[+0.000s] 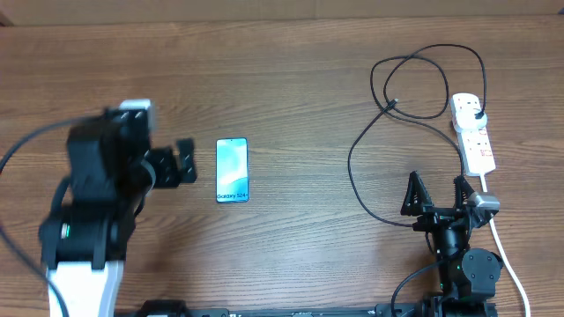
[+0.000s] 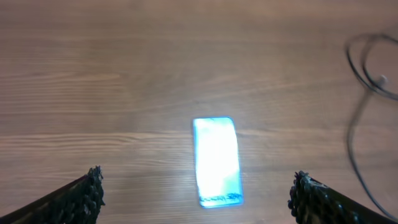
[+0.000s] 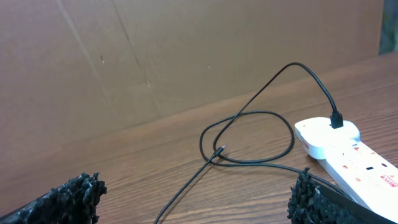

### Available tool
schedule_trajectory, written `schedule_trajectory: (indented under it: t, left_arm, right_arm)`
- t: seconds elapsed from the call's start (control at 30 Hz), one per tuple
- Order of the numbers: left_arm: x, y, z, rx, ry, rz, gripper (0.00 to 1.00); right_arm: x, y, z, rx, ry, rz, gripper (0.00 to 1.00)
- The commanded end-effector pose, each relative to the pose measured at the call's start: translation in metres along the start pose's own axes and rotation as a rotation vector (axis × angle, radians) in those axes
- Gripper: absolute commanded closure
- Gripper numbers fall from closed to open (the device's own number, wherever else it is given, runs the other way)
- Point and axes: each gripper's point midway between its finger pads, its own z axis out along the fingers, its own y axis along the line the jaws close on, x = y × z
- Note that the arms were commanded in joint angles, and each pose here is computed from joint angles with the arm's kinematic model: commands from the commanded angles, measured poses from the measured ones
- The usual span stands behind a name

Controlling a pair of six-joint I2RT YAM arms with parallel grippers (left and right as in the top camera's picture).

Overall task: Plug charger to phone and switch on socket
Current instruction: 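Move the left gripper over the blue-screen phone and lower onto it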

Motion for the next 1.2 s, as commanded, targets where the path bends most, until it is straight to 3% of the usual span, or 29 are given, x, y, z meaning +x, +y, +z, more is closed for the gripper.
schedule_trajectory:
  t: [0.0,0.17,0.3,0.73,1.17]
  left_arm:
    - [-0.012,-0.030,0.015,0.060,0.071,0.029,0.00]
    - [0.000,-0.053,0.052,0.054,0.194,0.071,0.00]
    - [0.013,-0.057,0.075,0.053,0.274,0.011,0.01]
    - [0.082,-0.048,0.145,-0.020,0.604,-0.072,0.00]
    - [0.133,-0.036,0.197,-0.100,0.783,-0.117,0.00]
  right_arm:
    - [0.001,-0.003,0.000,0.011,-0.008,-0.008,0.00]
    - [0.001,-0.003,0.000,0.011,-0.008,-0.008,0.00]
    - [0.001,-0.003,0.000,0.011,-0.008,-0.008,0.00]
    - [0.001,-0.003,0.000,0.011,-0.008,-0.008,0.00]
    - [0.001,-0.003,0.000,0.011,-0.008,-0.008,0.00]
